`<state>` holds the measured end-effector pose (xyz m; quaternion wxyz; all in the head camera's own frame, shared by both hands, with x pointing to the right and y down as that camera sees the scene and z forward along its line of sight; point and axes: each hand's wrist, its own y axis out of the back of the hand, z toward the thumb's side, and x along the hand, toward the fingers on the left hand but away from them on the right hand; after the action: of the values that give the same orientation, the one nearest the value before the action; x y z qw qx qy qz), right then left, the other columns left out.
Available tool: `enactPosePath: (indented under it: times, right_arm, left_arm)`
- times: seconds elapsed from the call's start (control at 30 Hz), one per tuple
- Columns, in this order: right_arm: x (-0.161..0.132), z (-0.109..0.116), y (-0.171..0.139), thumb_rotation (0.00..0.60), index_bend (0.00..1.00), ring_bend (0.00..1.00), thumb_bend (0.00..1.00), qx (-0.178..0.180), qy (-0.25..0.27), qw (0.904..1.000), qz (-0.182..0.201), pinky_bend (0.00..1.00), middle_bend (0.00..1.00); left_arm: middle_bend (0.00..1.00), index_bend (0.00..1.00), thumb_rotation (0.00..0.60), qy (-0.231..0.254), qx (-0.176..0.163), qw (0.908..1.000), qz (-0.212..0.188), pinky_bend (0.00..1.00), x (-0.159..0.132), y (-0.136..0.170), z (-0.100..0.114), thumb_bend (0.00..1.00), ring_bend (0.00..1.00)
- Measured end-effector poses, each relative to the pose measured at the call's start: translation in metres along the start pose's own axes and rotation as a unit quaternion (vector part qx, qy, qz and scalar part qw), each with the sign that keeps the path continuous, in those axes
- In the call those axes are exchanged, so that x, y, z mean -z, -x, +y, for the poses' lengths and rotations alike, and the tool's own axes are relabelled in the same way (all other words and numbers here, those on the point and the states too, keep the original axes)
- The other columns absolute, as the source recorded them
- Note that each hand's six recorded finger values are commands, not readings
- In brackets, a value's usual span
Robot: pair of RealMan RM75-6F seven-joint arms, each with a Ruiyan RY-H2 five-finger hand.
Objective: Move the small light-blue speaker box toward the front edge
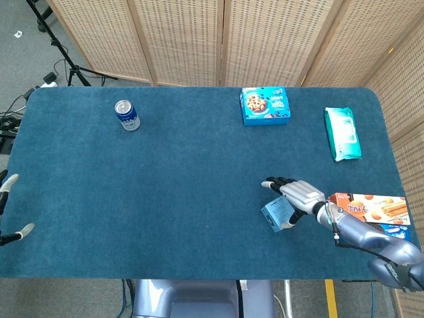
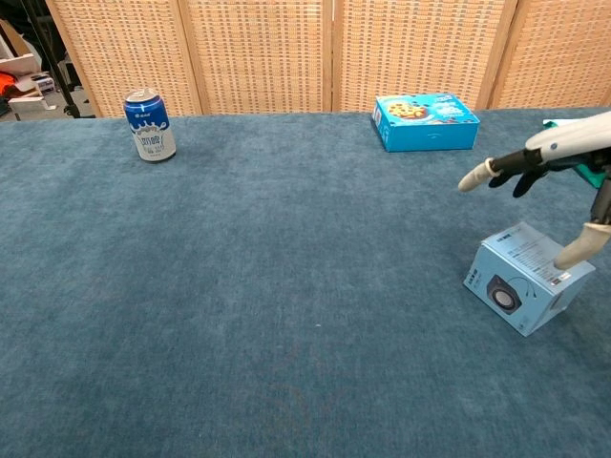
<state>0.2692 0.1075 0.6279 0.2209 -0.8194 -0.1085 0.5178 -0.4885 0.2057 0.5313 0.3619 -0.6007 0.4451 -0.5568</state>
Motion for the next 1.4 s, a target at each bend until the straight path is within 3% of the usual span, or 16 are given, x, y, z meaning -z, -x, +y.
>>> enactPosePath:
  times: [0.27, 0.5, 0.67, 0.77, 0.87, 0.97, 1.03, 1.23, 1.4]
  right_arm:
    - [0.004, -0.015, -0.015, 0.600, 0.00, 0.00, 0.00, 0.035, -0.072, 0.9967, 0.015, 0.07, 0.00]
    - [0.016, -0.042, -0.014, 0.600, 0.00, 0.00, 0.00, 0.061, -0.187, 0.9801, 0.023, 0.07, 0.00]
    - [0.021, -0.056, -0.003, 0.600, 0.05, 0.02, 0.00, 0.087, -0.213, 0.9727, 0.033, 0.12, 0.04]
    - [0.021, -0.059, 0.001, 0.600, 0.15, 0.12, 0.03, 0.105, -0.207, 0.9717, 0.044, 0.20, 0.16]
    - [0.021, -0.061, 0.004, 0.600, 0.27, 0.26, 0.18, 0.119, -0.192, 0.9725, 0.056, 0.27, 0.32]
    - [0.020, -0.063, 0.006, 0.600, 0.38, 0.34, 0.32, 0.132, -0.175, 0.9733, 0.069, 0.30, 0.43]
    - [0.020, -0.064, 0.007, 0.600, 0.41, 0.35, 0.41, 0.136, -0.159, 0.9746, 0.078, 0.30, 0.46]
    - [0.014, -0.057, 0.002, 0.600, 0.43, 0.36, 0.56, 0.129, -0.119, 0.9801, 0.093, 0.31, 0.46]
    - [-0.001, -0.043, -0.010, 0.600, 0.45, 0.36, 0.61, 0.075, -0.056, 0.9911, 0.095, 0.31, 0.49]
  left_arm:
    - [0.00, 0.00, 0.600, 0.000, -0.002, 1.0000, -0.003, 0.00, -0.002, 0.002, 0.000, 0.00, 0.00]
    - [0.00, 0.00, 0.600, -0.001, -0.001, 1.0000, -0.005, 0.00, -0.002, 0.002, 0.000, 0.00, 0.00]
    - [0.00, 0.00, 0.600, 0.000, -0.003, 1.0000, -0.005, 0.00, -0.003, 0.002, 0.000, 0.00, 0.00]
    - [0.00, 0.00, 0.600, 0.000, -0.004, 1.0000, -0.004, 0.00, -0.002, 0.002, 0.000, 0.00, 0.00]
    - [0.00, 0.00, 0.600, 0.000, -0.003, 1.0000, -0.004, 0.00, -0.002, 0.001, -0.001, 0.00, 0.00]
    - [0.00, 0.00, 0.600, -0.002, -0.002, 1.0000, -0.004, 0.00, -0.002, 0.001, -0.001, 0.00, 0.00]
    - [0.00, 0.00, 0.600, -0.001, -0.003, 1.0000, -0.004, 0.00, -0.002, 0.001, -0.001, 0.00, 0.00]
    - [0.00, 0.00, 0.600, -0.001, -0.003, 1.0000, -0.005, 0.00, -0.002, 0.001, -0.001, 0.00, 0.00]
    - [0.00, 0.00, 0.600, -0.001, -0.002, 1.0000, -0.005, 0.00, -0.003, 0.002, -0.001, 0.00, 0.00]
